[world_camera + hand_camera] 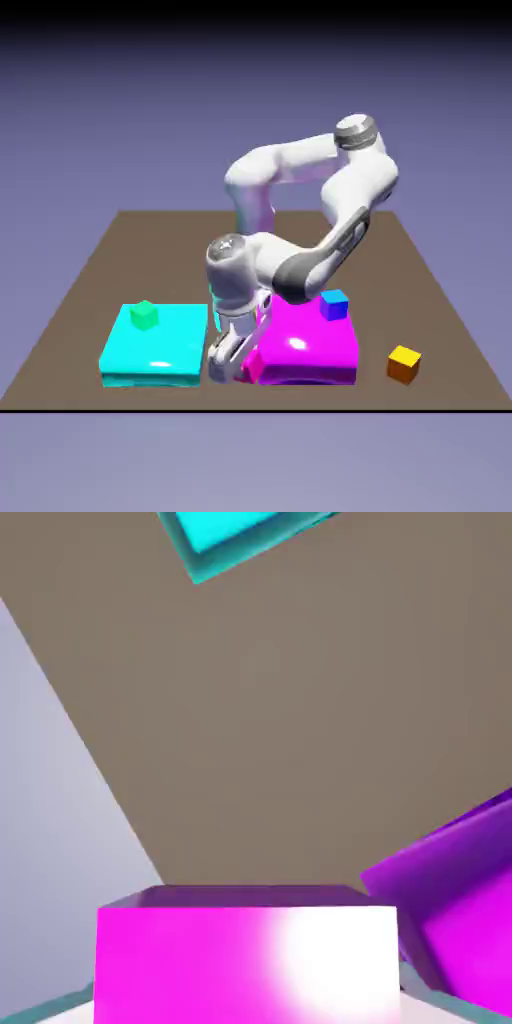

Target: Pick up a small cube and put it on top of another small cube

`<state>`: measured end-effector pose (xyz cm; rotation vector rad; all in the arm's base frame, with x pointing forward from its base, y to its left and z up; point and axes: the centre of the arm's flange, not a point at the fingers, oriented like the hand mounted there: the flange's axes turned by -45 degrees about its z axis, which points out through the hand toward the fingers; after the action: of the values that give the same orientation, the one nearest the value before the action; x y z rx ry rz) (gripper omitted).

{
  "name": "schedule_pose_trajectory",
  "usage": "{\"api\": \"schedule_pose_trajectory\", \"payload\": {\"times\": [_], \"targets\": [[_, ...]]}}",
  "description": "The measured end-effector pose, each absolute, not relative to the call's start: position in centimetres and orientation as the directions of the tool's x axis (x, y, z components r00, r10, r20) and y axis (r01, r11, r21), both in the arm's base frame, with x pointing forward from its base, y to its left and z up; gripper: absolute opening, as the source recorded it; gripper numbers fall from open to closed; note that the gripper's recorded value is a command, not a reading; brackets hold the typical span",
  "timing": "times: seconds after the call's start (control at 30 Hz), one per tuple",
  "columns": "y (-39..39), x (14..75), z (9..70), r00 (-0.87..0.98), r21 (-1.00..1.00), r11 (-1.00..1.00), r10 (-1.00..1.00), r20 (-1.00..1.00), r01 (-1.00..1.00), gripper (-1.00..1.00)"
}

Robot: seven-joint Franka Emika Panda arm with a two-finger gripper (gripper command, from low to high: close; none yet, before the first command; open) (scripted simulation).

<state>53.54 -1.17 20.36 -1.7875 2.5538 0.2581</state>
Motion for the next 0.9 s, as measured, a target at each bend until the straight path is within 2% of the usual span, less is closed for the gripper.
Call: {"api": "schedule_pose_trajectory", "payload": {"times": [0.27, 0.47, 0.77, 0.9], "targets": [[6.8, 52.7, 21.7, 0.080, 0.075, -0.095, -0.980, -0.183, -0.993, -1.00], [16.1, 50.8, 23.7, 0.456, 0.003, -0.462, -0.876, -0.159, -0.887, -1.00], [33.8, 42.6, 25.0, 0.785, -0.005, -0.791, -0.608, 0.123, -0.612, -1.00], [35.0, 42.1, 22.4, 0.790, -0.004, -0.800, -0.594, 0.156, -0.600, -1.00]]}}
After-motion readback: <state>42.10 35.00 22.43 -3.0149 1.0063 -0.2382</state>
